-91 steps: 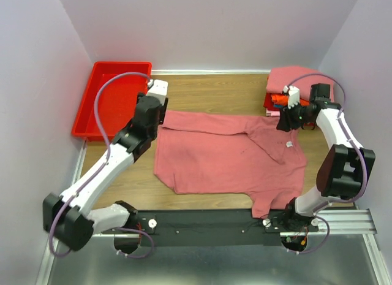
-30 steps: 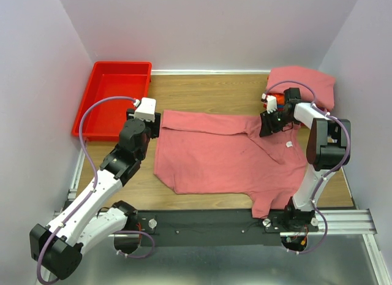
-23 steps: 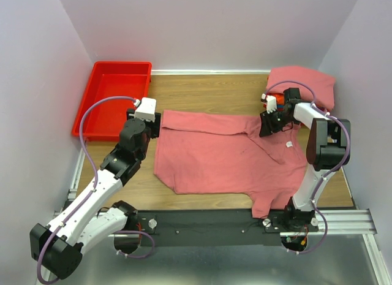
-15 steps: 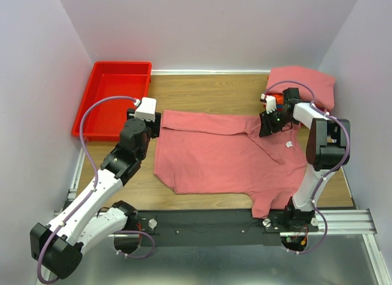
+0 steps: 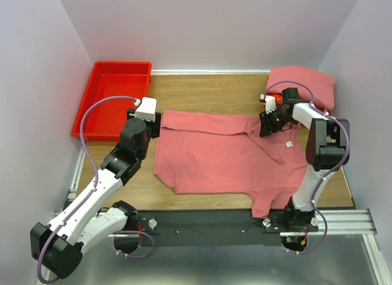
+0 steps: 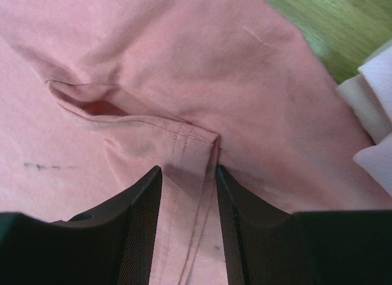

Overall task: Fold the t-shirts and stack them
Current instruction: Fold the tshirt

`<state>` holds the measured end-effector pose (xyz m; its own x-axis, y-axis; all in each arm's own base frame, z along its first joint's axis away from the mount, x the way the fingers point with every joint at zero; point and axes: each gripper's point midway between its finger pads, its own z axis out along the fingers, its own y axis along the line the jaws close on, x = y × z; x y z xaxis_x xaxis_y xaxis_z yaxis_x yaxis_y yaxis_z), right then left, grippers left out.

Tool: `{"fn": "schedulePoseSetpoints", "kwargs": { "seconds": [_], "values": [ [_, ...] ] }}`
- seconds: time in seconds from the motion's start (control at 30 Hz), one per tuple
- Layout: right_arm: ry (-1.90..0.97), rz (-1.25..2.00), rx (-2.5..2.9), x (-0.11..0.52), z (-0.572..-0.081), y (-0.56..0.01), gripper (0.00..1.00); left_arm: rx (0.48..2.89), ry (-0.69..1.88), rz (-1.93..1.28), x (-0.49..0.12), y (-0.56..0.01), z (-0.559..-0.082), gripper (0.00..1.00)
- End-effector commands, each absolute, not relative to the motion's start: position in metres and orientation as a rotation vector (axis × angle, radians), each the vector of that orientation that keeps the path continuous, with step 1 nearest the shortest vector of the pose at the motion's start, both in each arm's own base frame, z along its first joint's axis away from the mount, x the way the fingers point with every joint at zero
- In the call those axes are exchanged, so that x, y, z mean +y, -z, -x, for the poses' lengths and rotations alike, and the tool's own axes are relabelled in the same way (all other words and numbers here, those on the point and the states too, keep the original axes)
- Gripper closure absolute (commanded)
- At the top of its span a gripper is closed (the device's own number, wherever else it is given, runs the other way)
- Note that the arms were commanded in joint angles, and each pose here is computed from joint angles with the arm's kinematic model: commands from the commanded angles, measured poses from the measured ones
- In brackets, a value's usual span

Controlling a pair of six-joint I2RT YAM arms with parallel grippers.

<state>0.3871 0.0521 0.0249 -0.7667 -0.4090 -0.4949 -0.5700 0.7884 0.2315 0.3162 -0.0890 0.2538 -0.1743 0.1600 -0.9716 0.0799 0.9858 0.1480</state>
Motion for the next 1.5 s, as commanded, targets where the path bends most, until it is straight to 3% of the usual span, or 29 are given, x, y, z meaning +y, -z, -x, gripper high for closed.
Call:
{"fn": "schedulePoseSetpoints", "kwargs": {
  "seconds": [0.0,0.3,0.47,0.57,0.9,1.23,1.33,1.47],
  "values": [
    [-0.431,0.729,2.556,0.045,-0.391,-0.026,0.52,1.729,-0.044,-0.168,-0.092,-0.258,-0.318,0.34],
    [-0.549,0.748,2.548,0.061,-0.379,-0.020,0.57,1.729,-0.045,-0.170,-0.092,-0.258,-0.318,0.34],
    [-0.572,0.756,2.519,0.065,-0.378,-0.031,0.80,1.727,-0.045,-0.169,-0.092,-0.258,-0.318,0.34],
    [-0.570,0.764,2.487,0.067,-0.375,-0.045,0.89,1.729,-0.045,-0.170,-0.092,-0.258,-0.317,0.34],
    [-0.647,0.876,2.421,0.089,-0.344,-0.075,0.96,1.726,-0.038,-0.174,-0.093,-0.259,-0.317,0.34],
    [-0.720,1.225,2.387,0.137,-0.280,-0.067,0.93,1.719,-0.034,-0.170,-0.093,-0.261,-0.317,0.34],
    [-0.703,1.314,2.392,0.137,-0.265,-0.066,0.84,1.719,-0.032,-0.173,-0.093,-0.261,-0.317,0.34],
    [-0.692,1.373,2.385,0.133,-0.256,-0.073,0.63,1.718,-0.030,-0.174,-0.094,-0.262,-0.317,0.34]
  ]
}}
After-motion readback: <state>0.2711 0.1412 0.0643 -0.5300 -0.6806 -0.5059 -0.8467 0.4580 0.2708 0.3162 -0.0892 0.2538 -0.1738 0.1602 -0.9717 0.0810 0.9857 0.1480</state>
